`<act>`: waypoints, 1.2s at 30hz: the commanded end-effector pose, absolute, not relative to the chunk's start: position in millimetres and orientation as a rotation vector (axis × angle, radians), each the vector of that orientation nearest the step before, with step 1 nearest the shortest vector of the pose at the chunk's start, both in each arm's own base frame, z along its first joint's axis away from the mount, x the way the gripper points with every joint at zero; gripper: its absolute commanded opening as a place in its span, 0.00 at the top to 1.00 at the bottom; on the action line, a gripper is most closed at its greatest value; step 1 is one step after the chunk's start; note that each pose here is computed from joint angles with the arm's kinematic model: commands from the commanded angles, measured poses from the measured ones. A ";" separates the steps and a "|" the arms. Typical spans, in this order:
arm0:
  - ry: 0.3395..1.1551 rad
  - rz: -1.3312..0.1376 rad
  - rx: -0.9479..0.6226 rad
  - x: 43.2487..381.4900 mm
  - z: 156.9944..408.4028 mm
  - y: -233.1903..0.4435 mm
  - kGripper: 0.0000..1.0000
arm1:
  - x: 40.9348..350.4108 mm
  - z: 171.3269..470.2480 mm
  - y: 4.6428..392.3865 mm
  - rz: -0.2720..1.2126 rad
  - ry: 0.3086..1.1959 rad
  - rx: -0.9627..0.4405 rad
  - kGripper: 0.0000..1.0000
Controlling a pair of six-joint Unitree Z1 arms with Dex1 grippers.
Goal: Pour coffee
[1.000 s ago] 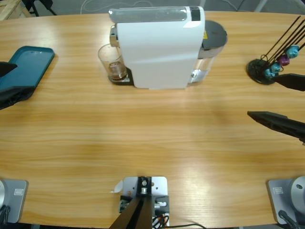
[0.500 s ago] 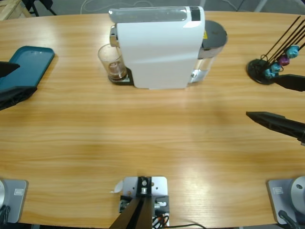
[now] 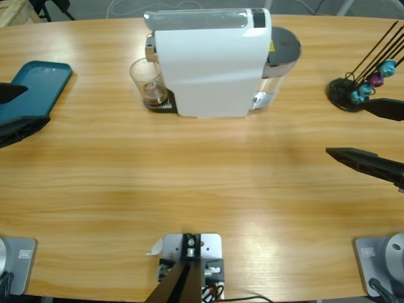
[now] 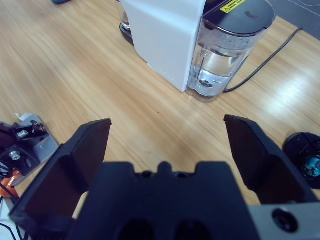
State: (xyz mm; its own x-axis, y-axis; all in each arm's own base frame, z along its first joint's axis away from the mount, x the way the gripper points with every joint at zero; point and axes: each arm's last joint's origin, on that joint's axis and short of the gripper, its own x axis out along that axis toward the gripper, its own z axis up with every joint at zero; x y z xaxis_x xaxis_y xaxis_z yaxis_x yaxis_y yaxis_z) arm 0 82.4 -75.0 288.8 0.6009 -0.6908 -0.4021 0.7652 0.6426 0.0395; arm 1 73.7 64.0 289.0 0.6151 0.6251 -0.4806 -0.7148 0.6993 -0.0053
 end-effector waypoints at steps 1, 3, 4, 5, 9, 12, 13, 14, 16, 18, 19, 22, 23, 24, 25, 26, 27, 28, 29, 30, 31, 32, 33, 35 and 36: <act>0.432 -0.871 0.220 82.8 273.7 -77.4 0.22 | 73.3 275.9 65.7 0.796 0.523 -0.205 0.00; 0.433 -0.870 0.220 83.0 273.6 -77.5 0.22 | 73.5 275.9 65.8 0.796 0.523 -0.205 0.00; 0.433 -0.870 0.220 83.3 273.6 -77.7 0.22 | 73.5 276.0 65.8 0.795 0.523 -0.205 0.00; 0.433 -0.869 0.220 83.6 273.6 -77.9 0.21 | 73.6 275.8 65.9 0.796 0.524 -0.206 0.00; 0.435 -0.867 0.211 83.6 273.8 -77.8 0.05 | 73.6 275.7 65.9 0.796 0.525 -0.206 0.00; 0.442 -0.865 0.206 84.4 273.4 -78.5 0.03 | 73.4 276.1 65.7 0.796 0.523 -0.205 0.00; 0.443 -0.865 0.203 84.4 273.5 -78.5 0.01 | 73.3 275.9 65.7 0.796 0.523 -0.205 0.00; 0.444 -0.863 0.202 84.4 273.2 -78.4 0.00 | 73.5 276.0 65.8 0.796 0.523 -0.205 0.00; 0.446 -0.862 0.202 84.6 273.1 -78.6 0.00 | 73.9 275.9 66.1 0.796 0.525 -0.206 0.00; 0.447 -0.859 0.200 84.6 272.8 -78.5 0.00 | 73.9 275.9 66.1 0.796 0.525 -0.206 0.00; 0.447 -0.857 0.200 84.7 272.7 -78.4 0.00 | 73.9 275.9 66.1 0.795 0.525 -0.206 0.00; 0.449 -0.858 0.199 84.9 272.4 -78.6 0.00 | 73.9 276.0 66.1 0.796 0.525 -0.206 0.00; 0.452 -0.858 0.197 85.4 272.4 -79.0 0.00 | 73.9 275.9 66.1 0.796 0.525 -0.206 0.00; 0.460 -0.851 0.191 86.6 272.6 -79.8 0.00 | 73.9 275.9 66.1 0.796 0.525 -0.206 0.00; 0.465 -0.836 0.189 89.0 273.6 -80.8 0.00 | 73.9 275.9 66.1 0.795 0.525 -0.206 0.00; 0.473 -0.823 0.188 91.3 273.9 -81.9 0.00 | 73.9 275.8 66.0 0.795 0.526 -0.206 0.00; 0.481 -0.821 0.189 93.1 273.9 -83.2 0.00 | 73.9 275.8 66.0 0.795 0.526 -0.206 0.00; 0.488 -0.822 0.190 94.6 273.8 -84.5 0.00 | 73.8 276.2 66.0 0.795 0.523 -0.205 0.00; 0.494 -0.821 0.190 95.7 273.4 -85.3 0.00 | 73.5 276.1 65.9 0.796 0.523 -0.205 0.00; 0.500 -0.816 0.187 96.9 273.4 -86.0 0.00 | 73.4 275.9 65.7 0.796 0.523 -0.205 0.00; 0.505 -0.788 0.171 98.6 274.1 -86.0 0.00 | 73.4 276.0 65.8 0.796 0.523 -0.205 0.00; 0.508 -0.769 0.161 99.2 274.3 -85.6 0.00 | 73.5 275.8 65.9 0.796 0.524 -0.206 0.00; 0.509 -0.758 0.160 99.3 273.9 -84.9 0.00 | 73.5 275.8 66.0 0.797 0.524 -0.205 0.00; 0.512 -0.744 0.168 100.3 272.7 -84.7 0.00 | 73.6 275.9 65.9 0.796 0.524 -0.205 0.00; 0.515 -0.734 0.172 101.4 272.4 -85.0 0.00 | 73.7 275.9 66.1 0.797 0.525 -0.206 0.00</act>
State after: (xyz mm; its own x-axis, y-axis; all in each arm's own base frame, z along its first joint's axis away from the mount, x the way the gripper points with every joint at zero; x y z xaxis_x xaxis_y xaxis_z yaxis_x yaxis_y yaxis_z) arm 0 95.3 -82.4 280.6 0.6083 -0.6427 -0.4657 0.7154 0.6981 -0.0288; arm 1 73.7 64.0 289.0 0.6150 0.6250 -0.4807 -0.7148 0.6993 -0.0052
